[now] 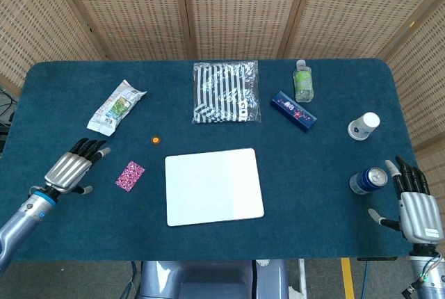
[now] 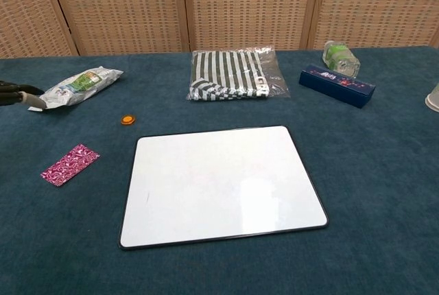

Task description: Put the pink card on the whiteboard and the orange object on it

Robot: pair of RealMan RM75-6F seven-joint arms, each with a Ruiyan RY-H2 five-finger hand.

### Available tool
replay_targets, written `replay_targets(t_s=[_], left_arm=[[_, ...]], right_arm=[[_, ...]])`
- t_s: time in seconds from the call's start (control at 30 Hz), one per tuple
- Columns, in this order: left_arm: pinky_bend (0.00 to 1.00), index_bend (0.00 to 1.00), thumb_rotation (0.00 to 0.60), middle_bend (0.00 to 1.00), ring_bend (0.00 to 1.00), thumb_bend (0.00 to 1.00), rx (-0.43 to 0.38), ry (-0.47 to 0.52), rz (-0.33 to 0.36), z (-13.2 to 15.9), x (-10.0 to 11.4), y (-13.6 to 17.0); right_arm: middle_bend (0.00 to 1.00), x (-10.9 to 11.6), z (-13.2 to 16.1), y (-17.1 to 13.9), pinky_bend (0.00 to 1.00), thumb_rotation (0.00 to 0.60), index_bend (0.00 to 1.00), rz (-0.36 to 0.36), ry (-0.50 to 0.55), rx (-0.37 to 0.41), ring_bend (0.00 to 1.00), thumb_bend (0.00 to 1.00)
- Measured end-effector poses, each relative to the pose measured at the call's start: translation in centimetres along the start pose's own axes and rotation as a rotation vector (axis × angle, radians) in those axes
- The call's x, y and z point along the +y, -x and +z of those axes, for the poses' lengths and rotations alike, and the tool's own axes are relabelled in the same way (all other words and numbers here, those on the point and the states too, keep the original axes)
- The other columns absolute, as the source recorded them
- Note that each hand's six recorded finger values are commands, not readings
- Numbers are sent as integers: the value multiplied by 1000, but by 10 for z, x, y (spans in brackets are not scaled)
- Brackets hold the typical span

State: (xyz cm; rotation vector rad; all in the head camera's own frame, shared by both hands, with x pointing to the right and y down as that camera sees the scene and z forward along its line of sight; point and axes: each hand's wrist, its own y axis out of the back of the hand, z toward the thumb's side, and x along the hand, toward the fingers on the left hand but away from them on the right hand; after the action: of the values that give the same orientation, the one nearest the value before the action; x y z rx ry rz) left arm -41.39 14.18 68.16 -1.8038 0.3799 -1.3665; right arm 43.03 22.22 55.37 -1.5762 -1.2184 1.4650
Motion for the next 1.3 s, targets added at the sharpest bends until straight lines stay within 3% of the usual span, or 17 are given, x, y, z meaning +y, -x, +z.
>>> replay_targets(t_s=[0.27,1.3], left_arm=[[0,205,600,0,0,95,-37,-14,-48,20,-7,-18],[0,205,600,0,0,99,-44,-103,-90,60,-22,-53]], right_arm=[[0,0,0,0,0,600,0,3,7,-2,0,53],[0,1,-1,0,0,600,0,8,30,-1,0,53]])
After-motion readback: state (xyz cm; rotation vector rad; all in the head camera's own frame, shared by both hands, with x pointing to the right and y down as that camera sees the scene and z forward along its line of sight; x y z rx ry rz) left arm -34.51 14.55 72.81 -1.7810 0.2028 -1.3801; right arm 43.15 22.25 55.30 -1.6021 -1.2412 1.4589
